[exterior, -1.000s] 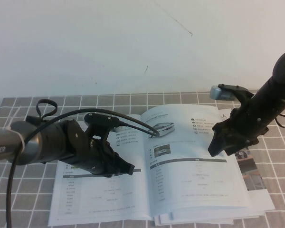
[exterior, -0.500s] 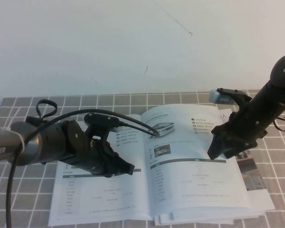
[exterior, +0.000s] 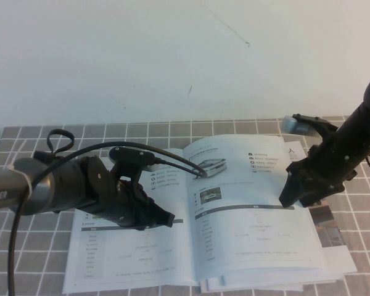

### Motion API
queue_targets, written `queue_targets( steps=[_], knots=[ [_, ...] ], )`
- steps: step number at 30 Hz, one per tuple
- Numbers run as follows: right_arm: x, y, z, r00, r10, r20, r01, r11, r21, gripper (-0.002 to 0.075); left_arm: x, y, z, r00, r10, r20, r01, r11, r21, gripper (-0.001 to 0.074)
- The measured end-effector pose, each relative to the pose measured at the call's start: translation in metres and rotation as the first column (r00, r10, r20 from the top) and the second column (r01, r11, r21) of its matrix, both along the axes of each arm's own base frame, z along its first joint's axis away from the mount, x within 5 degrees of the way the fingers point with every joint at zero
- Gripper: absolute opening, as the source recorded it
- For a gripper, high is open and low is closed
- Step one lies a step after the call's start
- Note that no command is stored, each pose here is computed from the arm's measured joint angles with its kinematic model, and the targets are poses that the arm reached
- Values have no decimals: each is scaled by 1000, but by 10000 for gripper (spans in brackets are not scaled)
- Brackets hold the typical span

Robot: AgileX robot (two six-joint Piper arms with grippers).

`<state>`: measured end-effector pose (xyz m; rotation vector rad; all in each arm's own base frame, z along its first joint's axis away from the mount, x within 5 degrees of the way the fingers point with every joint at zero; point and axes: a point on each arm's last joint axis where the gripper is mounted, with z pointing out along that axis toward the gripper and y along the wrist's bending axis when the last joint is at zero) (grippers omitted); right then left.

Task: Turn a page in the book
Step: Open the closed book

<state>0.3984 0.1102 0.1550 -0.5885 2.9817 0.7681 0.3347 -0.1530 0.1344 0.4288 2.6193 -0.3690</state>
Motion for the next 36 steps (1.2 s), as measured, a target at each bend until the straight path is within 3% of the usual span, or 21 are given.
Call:
queue_targets(
  steps=[11,22,36],
  knots=[
    [-11,-6,-19,1000,-6,-3,7,990,140,429,0,0,0,1000,0,0,0,1000,0,-4],
    [-2,-39,-15,995,-99,17,92,970,227,429,0,0,0,1000,1,-1,-1,1000,-1,-4],
    [-3,-34,-10,997,-72,13,65,953,294,429,0,0,0,1000,9,-2,-9,1000,-8,-4]
  ],
)
